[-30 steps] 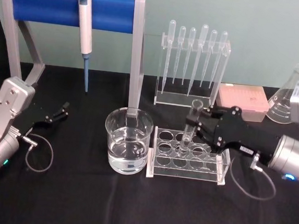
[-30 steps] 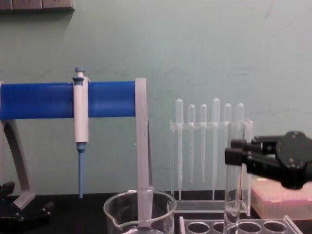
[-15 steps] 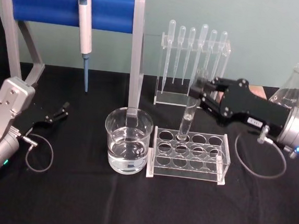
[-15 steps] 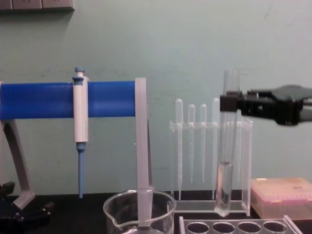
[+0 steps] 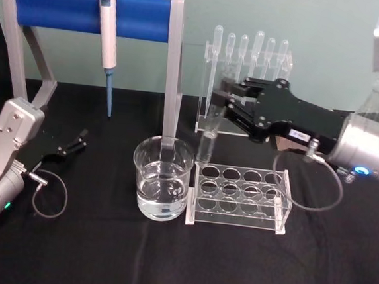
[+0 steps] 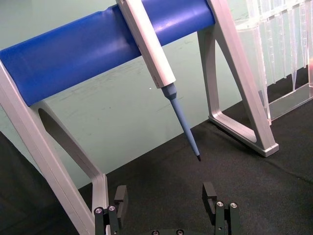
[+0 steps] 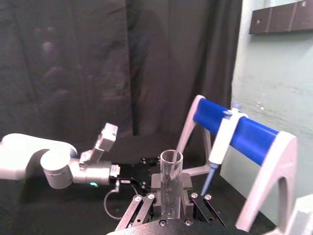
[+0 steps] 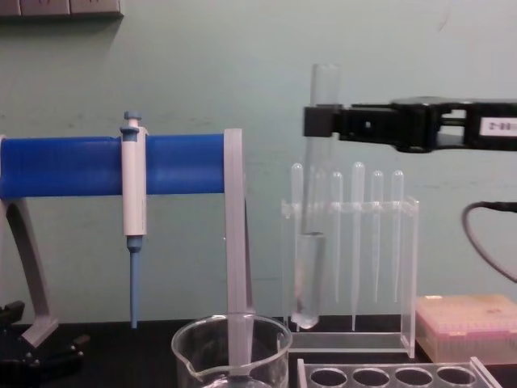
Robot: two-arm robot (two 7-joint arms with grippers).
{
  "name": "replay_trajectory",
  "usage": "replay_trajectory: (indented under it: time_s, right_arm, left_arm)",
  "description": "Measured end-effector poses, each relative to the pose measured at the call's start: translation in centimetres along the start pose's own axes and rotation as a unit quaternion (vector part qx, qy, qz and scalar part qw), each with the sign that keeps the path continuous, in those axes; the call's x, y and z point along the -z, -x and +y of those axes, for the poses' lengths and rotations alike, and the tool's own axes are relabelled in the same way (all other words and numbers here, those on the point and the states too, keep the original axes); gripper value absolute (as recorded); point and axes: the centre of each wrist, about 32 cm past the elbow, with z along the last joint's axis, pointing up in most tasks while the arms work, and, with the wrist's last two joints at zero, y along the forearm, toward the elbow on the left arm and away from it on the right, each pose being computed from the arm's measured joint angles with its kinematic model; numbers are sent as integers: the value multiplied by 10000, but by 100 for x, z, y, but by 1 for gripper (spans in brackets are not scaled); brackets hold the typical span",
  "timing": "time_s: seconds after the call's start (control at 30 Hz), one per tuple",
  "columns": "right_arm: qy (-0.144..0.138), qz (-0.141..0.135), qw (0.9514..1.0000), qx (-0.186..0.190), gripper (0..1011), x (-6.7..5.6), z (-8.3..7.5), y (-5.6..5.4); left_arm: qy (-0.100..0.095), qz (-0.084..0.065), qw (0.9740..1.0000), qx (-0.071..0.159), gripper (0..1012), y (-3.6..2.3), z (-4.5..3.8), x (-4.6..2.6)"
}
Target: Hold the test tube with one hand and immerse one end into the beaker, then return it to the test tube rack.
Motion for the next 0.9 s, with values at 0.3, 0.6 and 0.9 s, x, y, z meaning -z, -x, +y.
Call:
replay_trajectory:
  time_s: [0.3,0.6,0.9]
  right_arm:
    - [4,-18,9999,-108,241,-15,244,-3]
    - [16,-18,9999,-126,241,-4,362,-56]
    - [0,-62,9999,-96,241,-14,364,-104]
  left_arm:
    - [0,-1,10000,0,1000,0,0,0]
    - [0,0,10000,0,1000,0,0,0]
    - [0,0,10000,0,1000,0,0,0]
